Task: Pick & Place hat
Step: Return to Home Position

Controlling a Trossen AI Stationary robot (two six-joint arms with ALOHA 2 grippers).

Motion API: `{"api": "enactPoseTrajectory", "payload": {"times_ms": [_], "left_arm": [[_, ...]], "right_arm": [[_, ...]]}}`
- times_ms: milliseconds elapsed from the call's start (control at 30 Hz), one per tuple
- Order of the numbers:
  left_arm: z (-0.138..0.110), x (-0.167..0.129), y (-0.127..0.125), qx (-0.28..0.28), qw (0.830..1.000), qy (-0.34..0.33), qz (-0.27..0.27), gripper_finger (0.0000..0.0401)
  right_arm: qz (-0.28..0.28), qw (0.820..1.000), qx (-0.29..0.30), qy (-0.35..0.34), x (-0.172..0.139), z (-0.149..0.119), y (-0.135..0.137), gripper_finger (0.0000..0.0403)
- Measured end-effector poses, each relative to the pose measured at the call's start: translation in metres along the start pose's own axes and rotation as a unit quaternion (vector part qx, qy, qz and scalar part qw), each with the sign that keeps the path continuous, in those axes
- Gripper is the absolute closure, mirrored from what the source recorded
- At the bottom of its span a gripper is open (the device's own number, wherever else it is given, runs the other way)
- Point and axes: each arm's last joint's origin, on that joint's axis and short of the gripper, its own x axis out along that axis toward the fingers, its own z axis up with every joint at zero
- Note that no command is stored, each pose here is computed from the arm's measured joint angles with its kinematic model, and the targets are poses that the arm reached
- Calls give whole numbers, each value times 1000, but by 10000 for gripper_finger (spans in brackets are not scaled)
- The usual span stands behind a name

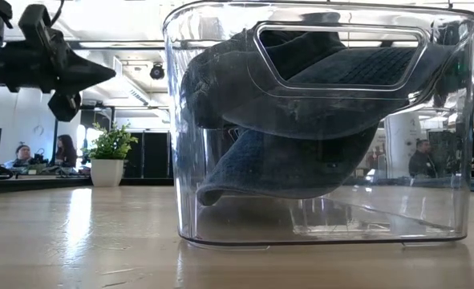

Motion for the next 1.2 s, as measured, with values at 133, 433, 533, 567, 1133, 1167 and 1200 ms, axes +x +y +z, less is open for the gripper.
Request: {"api": "enactPoseTrajectory", "payload": {"times_ms": [133,433,533,567,1133,1167,1200], "left_arm": [[-5,3,2,29,999,26,14,401],[-19,11,6,107,989,95,42,401],[-21,12,6,111,987,105,46,401],[-21,12,7,112,987,106,47,401],[-21,12,7,112,987,108,48,401],[-21,12,7,112,987,108,48,401],[-21,12,7,112,987,108,48,401]], "right_arm": [[-35,999,-14,13,2,-4,-1,394],[-42,997,-36,60,8,-16,3,394],[-39,995,-56,69,9,-18,5,394],[-38,995,-58,70,9,-18,5,394],[-34,995,-59,75,9,-19,5,394],[-34,995,-57,73,9,-19,5,394],[-33,995,-56,72,9,-18,5,394]]}}
